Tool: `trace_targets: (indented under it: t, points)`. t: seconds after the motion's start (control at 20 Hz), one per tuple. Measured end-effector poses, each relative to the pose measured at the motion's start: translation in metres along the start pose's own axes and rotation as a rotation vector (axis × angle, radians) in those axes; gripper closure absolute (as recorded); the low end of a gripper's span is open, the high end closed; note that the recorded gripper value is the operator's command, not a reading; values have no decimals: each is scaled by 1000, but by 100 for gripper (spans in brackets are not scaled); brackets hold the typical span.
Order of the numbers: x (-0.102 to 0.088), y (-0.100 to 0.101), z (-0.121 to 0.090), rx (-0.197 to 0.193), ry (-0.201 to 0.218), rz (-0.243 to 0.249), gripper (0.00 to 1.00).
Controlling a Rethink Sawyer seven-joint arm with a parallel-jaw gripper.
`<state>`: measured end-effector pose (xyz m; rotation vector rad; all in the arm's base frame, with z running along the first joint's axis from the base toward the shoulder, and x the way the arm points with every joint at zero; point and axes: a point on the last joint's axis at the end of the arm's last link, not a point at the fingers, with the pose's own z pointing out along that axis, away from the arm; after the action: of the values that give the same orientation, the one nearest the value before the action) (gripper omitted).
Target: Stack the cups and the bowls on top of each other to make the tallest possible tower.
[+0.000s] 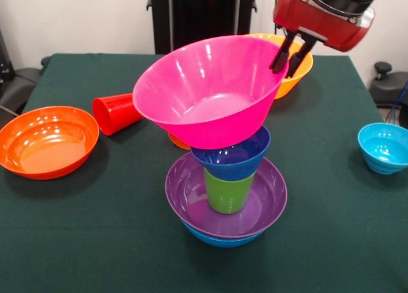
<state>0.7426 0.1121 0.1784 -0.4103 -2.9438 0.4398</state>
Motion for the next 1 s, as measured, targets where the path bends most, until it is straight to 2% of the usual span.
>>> trace_targets:
  t: [0.3, 1.0]
  points:
    - [1, -7, 0, -3, 8, 8, 100]
    - [4, 6, 0, -29, 14, -10, 100]
